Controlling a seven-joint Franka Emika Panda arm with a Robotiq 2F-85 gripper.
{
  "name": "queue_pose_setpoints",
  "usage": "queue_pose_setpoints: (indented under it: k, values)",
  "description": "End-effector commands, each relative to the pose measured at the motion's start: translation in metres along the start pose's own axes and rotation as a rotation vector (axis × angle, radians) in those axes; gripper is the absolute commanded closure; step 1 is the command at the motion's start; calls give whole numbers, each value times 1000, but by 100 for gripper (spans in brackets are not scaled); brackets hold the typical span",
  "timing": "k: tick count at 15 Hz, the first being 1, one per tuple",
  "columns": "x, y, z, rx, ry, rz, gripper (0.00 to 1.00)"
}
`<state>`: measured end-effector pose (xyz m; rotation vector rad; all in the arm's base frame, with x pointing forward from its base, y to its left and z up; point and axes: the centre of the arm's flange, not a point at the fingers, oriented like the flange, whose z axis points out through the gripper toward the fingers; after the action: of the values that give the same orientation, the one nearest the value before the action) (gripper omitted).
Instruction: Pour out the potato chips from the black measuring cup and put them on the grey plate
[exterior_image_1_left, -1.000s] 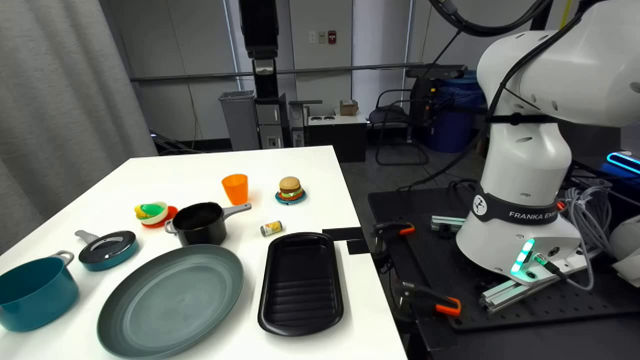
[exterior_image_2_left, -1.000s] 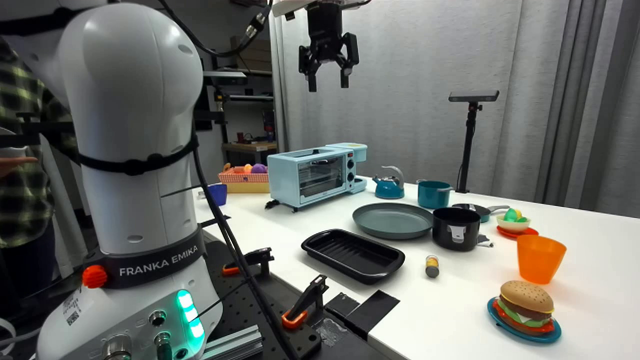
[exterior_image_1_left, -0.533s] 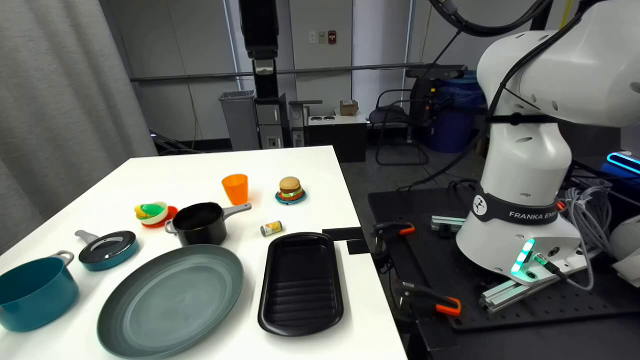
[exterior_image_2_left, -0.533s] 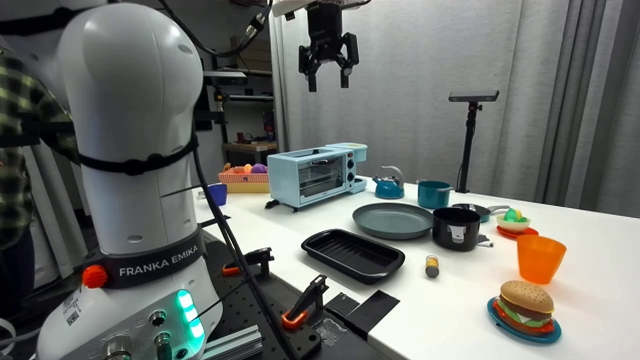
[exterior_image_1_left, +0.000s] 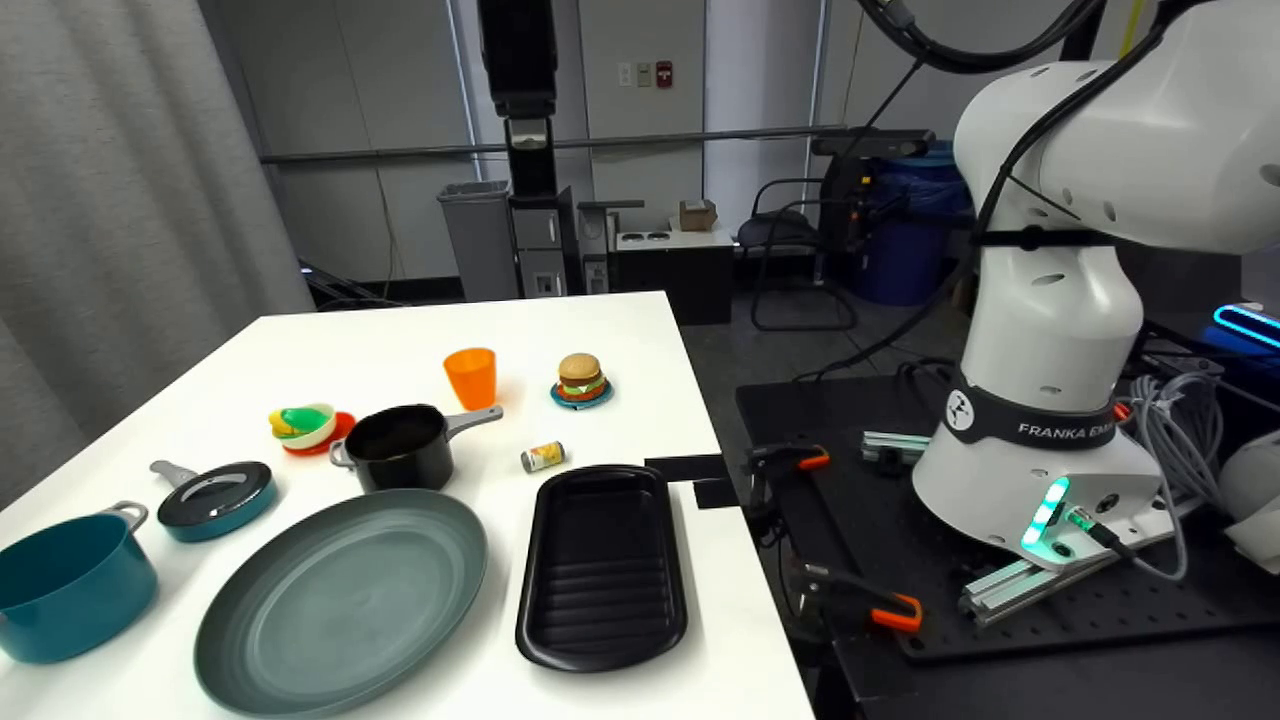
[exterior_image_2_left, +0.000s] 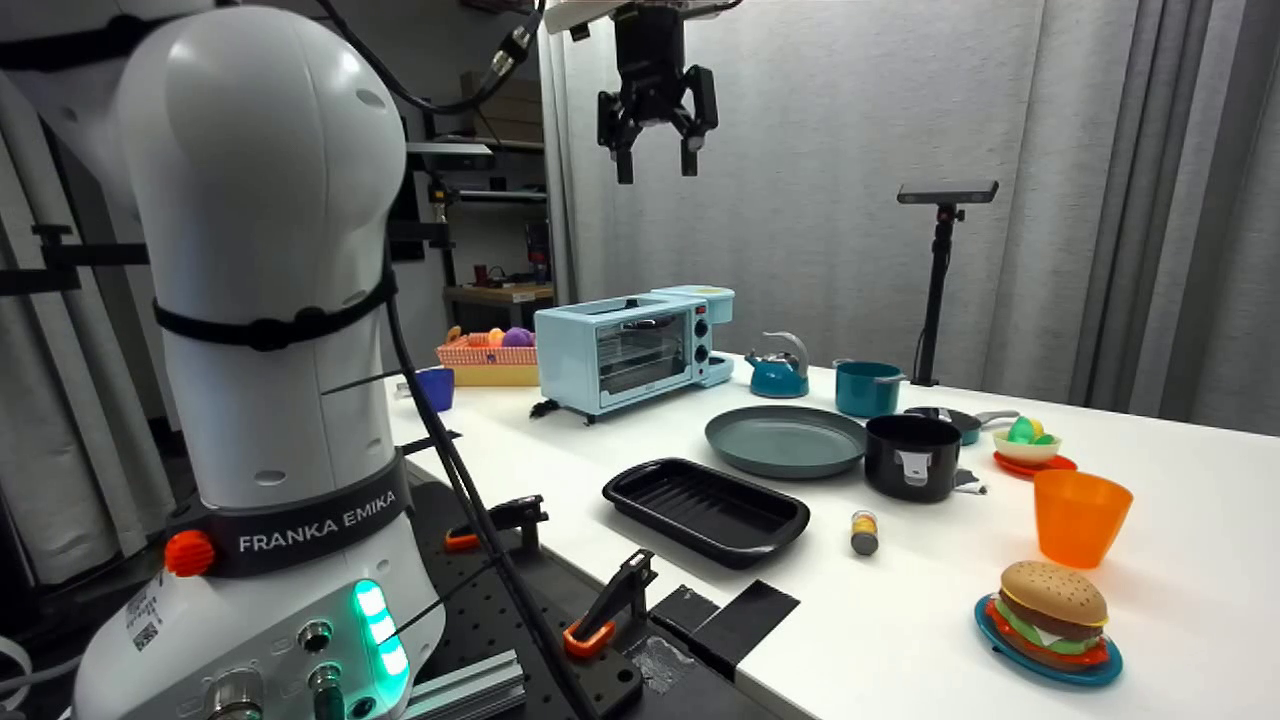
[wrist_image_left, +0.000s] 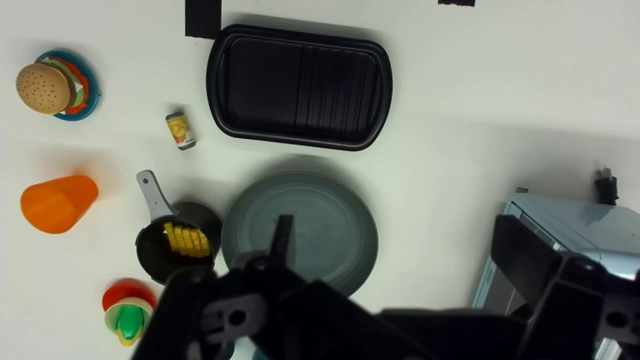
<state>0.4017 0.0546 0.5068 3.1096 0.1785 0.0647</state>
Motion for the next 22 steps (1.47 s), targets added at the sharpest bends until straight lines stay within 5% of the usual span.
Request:
queue_pose_setpoints:
  k: [1, 22]
  values:
    - [0, 0, 0, 0, 0, 0, 0]
    - [1, 1, 5, -1, -7, 7, 0]
